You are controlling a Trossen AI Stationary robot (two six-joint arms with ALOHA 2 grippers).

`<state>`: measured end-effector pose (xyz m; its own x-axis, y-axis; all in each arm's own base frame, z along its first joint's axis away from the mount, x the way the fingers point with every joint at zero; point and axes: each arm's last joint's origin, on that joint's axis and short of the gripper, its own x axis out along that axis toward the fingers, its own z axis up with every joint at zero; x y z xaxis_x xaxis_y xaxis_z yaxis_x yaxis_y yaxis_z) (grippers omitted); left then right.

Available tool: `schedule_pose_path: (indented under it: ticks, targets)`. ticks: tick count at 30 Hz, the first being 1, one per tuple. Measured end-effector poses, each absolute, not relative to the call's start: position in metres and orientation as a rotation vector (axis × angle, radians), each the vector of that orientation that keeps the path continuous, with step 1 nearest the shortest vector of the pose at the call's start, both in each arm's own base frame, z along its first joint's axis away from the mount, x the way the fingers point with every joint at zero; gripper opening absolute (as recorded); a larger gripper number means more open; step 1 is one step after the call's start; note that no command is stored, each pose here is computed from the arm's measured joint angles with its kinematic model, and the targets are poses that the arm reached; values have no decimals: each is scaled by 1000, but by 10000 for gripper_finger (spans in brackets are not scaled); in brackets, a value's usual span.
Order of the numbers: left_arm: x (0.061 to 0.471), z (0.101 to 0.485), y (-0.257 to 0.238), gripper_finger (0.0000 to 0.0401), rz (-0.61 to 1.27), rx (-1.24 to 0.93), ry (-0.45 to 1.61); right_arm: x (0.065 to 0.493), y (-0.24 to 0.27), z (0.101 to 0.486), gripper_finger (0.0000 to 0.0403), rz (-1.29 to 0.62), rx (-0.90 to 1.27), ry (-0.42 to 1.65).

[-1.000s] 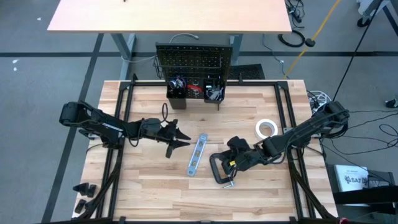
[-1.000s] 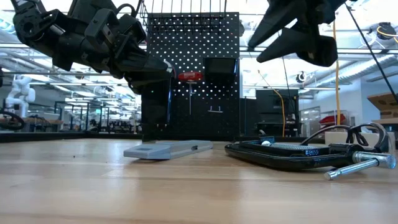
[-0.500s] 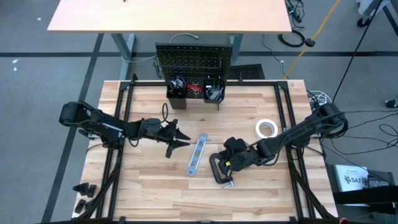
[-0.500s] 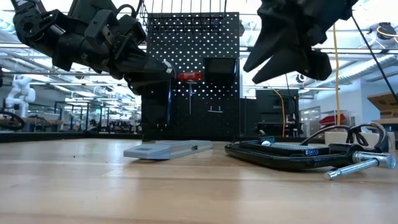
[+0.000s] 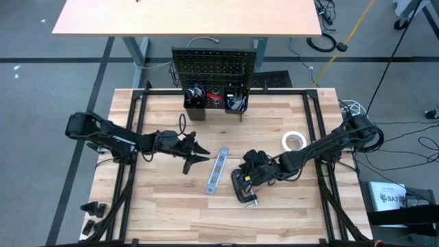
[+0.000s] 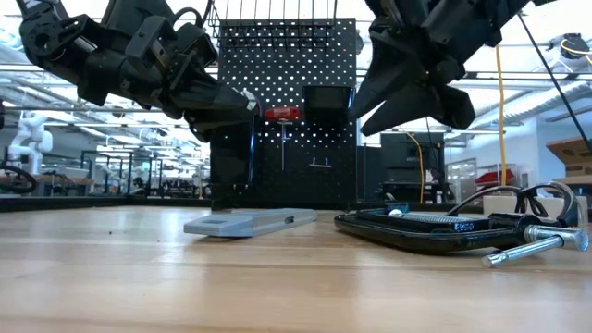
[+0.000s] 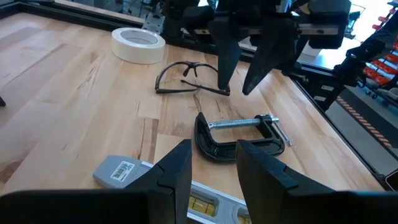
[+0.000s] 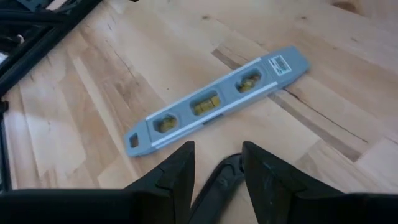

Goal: Hang tools onto peg board
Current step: Put the torpedo level into the left black bin on the peg board

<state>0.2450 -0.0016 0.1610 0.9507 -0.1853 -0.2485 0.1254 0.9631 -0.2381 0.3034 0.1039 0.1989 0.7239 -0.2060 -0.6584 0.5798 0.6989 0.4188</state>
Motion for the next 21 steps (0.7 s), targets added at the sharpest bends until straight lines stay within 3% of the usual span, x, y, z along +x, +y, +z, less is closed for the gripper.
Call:
schedule_pose_path:
  ticks: [10, 21]
  targets:
    - [248, 153, 10, 121, 14, -608, 499, 310, 105, 176, 127, -500, 627, 676]
    - [267, 178, -24, 121, 165, -513, 593, 311, 106, 174, 127, -465, 597, 707]
